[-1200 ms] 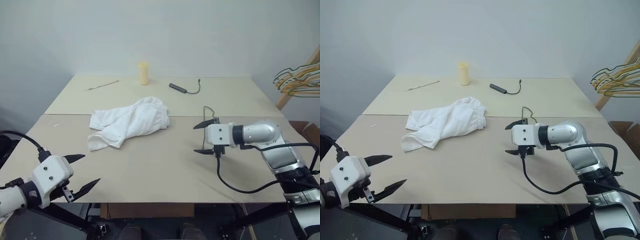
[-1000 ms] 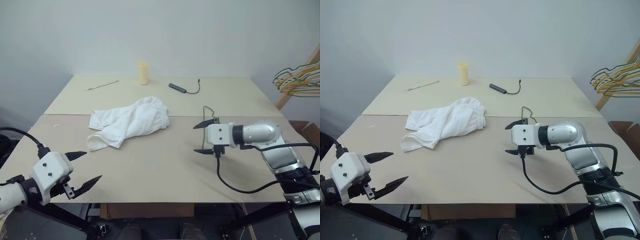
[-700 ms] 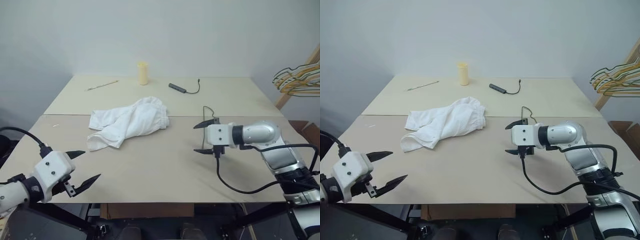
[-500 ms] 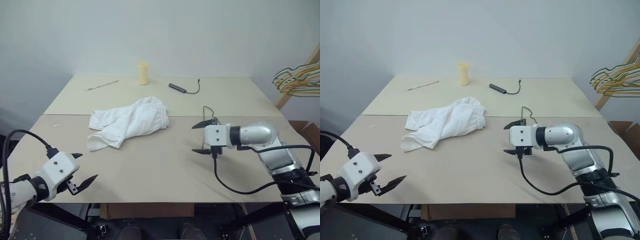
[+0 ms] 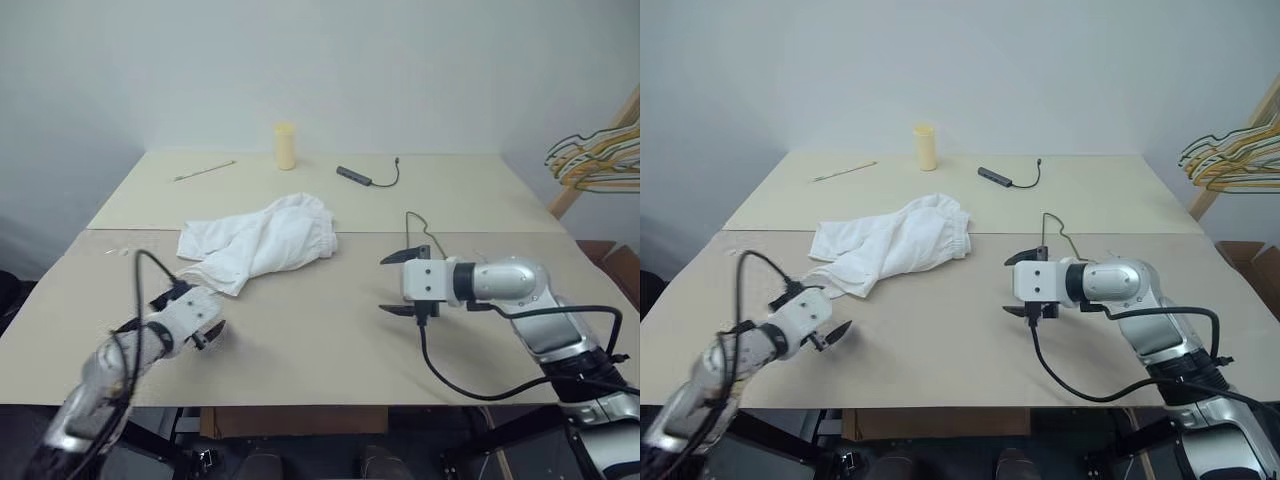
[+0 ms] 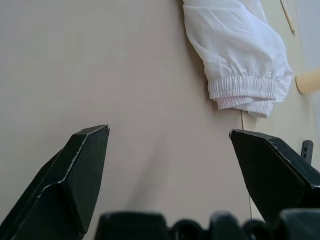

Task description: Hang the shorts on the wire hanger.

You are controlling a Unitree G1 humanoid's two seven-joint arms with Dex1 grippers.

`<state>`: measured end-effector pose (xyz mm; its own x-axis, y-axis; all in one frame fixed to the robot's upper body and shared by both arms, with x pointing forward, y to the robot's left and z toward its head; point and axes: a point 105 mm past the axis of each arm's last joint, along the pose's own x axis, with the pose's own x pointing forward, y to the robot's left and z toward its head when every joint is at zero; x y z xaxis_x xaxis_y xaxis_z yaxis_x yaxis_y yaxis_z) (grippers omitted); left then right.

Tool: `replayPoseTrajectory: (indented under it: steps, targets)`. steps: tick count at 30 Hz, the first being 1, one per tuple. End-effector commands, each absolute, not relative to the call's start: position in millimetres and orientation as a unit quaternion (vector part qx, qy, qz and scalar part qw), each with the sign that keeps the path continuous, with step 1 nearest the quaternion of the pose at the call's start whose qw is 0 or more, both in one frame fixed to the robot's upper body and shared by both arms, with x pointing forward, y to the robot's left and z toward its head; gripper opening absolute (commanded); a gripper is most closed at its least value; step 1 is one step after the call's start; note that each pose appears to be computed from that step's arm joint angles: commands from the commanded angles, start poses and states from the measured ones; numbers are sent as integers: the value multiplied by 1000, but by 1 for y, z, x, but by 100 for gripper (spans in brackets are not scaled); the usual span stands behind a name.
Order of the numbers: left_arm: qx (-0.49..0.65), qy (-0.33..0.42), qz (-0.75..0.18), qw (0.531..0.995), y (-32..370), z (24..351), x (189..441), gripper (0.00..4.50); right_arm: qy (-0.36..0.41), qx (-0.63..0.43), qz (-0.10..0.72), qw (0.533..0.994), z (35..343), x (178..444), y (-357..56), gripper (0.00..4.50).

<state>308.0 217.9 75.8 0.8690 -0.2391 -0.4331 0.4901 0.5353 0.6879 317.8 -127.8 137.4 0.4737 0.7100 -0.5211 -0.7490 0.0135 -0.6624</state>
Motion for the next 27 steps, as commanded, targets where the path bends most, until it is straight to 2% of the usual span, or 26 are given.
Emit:
replayPoseTrajectory:
  steps: [1, 5, 9, 12, 23, 27]
  targets:
    - [469, 104, -209, 852, 202, 79, 328, 450, -1, -492, 495, 716, 151, 320, -127, 446]
    - [497, 99, -185, 842, 199, 71, 347, 450, -1, -493, 491, 718, 151, 321, -127, 446]
    - [500, 107, -178, 841, 200, 66, 353, 450, 2, -498, 486, 718, 149, 320, -130, 446]
    - [507, 106, -156, 841, 205, 66, 360, 390, 3, -500, 482, 720, 149, 321, -131, 450]
    - [503, 90, -153, 846, 204, 78, 359, 15, -2, -503, 477, 721, 150, 324, -130, 450]
    - [487, 71, -166, 855, 200, 92, 345, 4, -1, -507, 474, 720, 150, 324, -131, 450]
